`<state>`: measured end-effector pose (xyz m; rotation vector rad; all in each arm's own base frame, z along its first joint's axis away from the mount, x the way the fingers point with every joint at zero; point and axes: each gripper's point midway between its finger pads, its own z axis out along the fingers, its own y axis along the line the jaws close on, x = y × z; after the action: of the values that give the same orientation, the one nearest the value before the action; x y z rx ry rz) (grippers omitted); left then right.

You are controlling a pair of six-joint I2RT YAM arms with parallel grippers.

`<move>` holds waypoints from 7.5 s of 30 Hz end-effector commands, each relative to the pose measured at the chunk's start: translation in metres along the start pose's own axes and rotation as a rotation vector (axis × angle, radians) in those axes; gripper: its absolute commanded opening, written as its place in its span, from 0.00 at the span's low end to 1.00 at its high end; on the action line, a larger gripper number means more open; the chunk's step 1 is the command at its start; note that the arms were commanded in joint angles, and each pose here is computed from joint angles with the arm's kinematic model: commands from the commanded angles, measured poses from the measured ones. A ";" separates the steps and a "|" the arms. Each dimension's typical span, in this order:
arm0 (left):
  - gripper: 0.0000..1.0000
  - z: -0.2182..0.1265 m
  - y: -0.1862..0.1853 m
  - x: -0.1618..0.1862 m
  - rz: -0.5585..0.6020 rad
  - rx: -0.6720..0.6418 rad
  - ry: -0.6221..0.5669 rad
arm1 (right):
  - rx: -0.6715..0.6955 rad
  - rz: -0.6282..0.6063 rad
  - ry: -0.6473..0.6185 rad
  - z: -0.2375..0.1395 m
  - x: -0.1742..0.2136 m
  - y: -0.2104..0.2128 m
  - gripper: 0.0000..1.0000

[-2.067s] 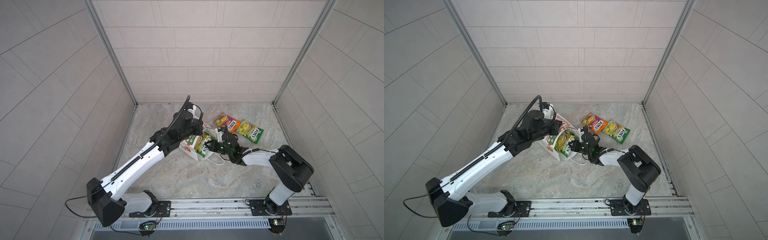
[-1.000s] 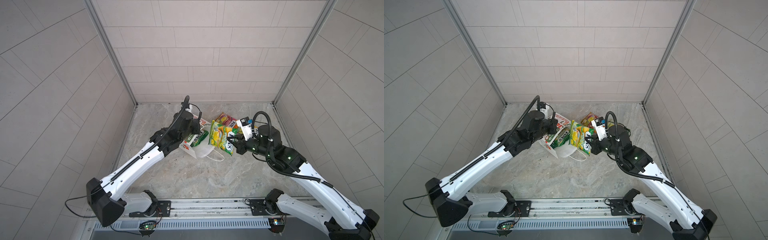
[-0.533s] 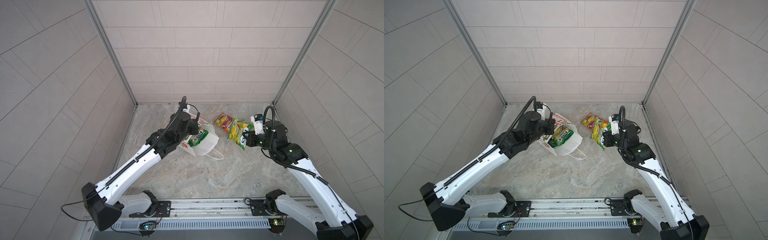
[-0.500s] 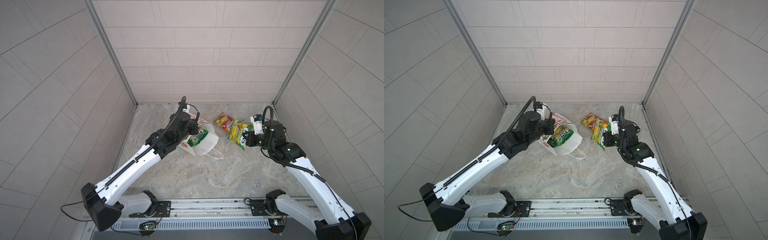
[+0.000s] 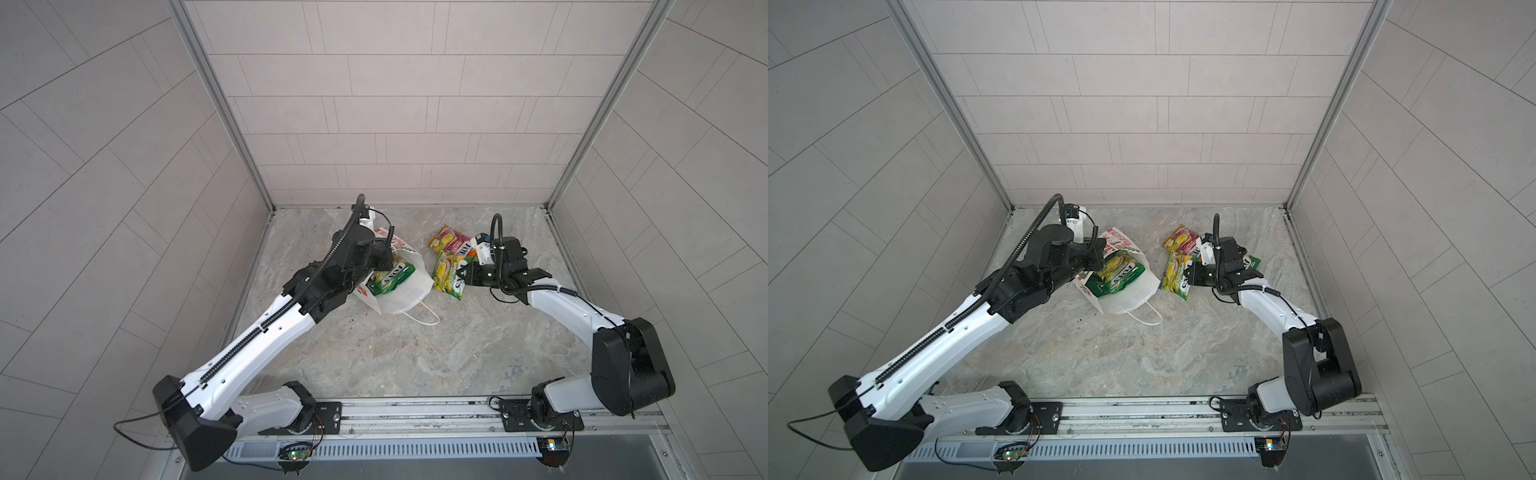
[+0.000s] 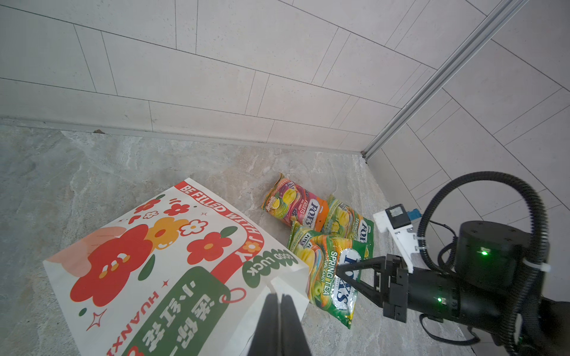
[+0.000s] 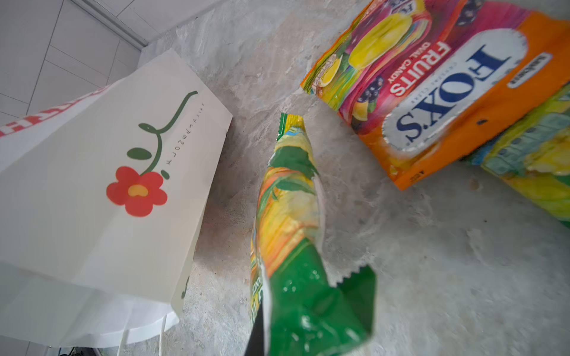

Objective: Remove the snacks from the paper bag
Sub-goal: 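Lower the green packet beside the other packets and open the right gripper, then move the right gripper back into the bag opening, then close the right gripper on the green FOX'S packet inside the bag, then pull the green FOX'S packet up out of the bag with the right gripper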

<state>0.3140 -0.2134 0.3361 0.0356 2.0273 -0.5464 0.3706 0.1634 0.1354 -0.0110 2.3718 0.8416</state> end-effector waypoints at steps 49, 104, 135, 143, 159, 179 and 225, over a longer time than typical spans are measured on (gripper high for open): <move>0.00 0.006 -0.022 0.000 -0.013 0.113 -0.011 | 0.095 0.129 -0.136 -0.003 -0.006 -0.043 0.54; 0.00 0.024 -0.051 -0.018 -0.092 0.223 -0.052 | -0.153 -0.018 0.059 0.089 0.064 0.140 0.49; 0.00 0.024 -0.055 -0.017 -0.104 0.244 -0.038 | 0.125 0.151 -0.078 0.125 0.035 0.099 0.41; 0.00 0.023 -0.054 -0.016 -0.102 0.246 -0.033 | 0.116 0.169 -0.067 0.139 0.036 0.101 0.35; 0.00 0.020 -0.029 -0.010 -0.064 0.125 -0.043 | -0.023 0.077 -0.082 0.119 0.029 0.128 0.00; 0.00 0.014 -0.008 -0.001 -0.007 0.035 -0.033 | -0.159 0.015 -0.106 0.065 0.026 0.156 0.00; 0.00 0.022 -0.011 0.010 -0.002 0.057 0.005 | -0.319 -0.222 -0.400 -0.116 -0.033 0.215 0.00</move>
<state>0.3244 -0.2313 0.3265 0.0506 2.0130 -0.6048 0.2920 0.2672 0.2989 -0.2011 1.9482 0.9798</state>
